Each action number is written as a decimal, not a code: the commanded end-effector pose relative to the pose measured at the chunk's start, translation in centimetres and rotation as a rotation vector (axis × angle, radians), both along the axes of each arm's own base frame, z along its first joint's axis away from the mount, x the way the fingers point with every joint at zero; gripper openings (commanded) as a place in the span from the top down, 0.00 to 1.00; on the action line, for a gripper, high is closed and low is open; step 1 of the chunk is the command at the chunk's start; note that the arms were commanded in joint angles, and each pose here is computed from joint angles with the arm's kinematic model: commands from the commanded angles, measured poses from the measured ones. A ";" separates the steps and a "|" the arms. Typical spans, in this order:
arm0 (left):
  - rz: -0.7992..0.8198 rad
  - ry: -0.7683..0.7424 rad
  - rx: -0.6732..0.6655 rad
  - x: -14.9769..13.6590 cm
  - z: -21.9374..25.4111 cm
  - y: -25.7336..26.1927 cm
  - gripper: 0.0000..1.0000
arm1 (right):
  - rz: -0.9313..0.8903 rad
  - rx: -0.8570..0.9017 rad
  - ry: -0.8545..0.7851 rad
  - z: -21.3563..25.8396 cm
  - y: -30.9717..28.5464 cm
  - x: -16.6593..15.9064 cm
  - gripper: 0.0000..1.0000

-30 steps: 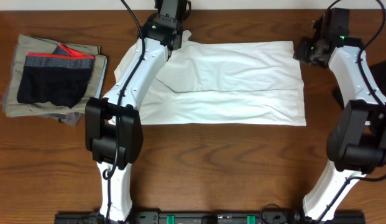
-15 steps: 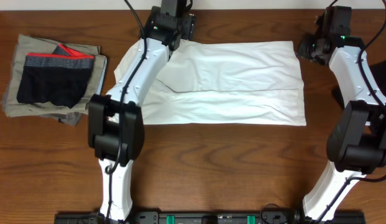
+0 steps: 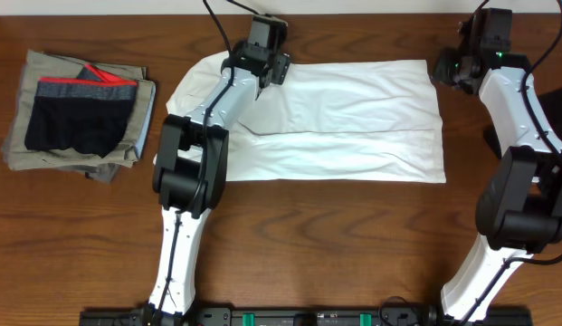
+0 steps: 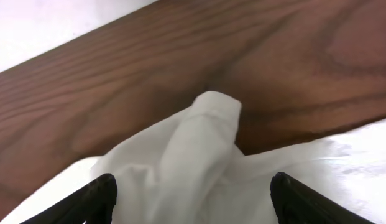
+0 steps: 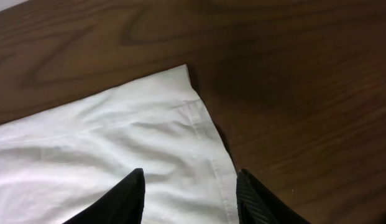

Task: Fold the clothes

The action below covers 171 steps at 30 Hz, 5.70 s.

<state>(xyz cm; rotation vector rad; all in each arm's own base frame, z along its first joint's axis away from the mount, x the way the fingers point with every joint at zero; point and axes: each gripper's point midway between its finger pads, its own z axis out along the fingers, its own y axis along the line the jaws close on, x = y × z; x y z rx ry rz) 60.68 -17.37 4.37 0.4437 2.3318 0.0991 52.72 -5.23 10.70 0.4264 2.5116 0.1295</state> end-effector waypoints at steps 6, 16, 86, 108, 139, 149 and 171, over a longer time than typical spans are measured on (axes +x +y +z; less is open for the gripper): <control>-0.014 0.012 0.004 0.3 -1.3 0.3 0.39 | 0.026 -0.025 0.024 -2.1 -0.1 0.2 0.54; 0.005 0.008 -0.002 0.7 -1.5 1.2 0.78 | 0.062 -0.051 -0.013 -4.5 -0.3 2.2 0.51; 0.084 -0.014 -0.082 -1.4 7.5 1.9 0.85 | 0.133 0.016 -0.157 -8.0 0.5 6.9 0.99; 0.487 0.208 -0.053 -9.1 8.1 7.5 0.85 | 0.023 0.048 0.047 -2.0 0.0 -0.1 0.99; -0.189 0.092 0.075 -3.1 2.8 -0.7 0.20 | 0.011 0.115 0.107 -2.0 1.1 -1.7 0.99; -0.181 0.045 0.081 -1.2 1.0 0.1 0.30 | 0.019 0.114 0.107 -2.0 1.2 -1.7 0.99; -0.182 0.081 0.075 -1.2 -1.3 0.5 0.39 | 0.026 0.119 0.105 -2.0 1.3 -1.7 0.99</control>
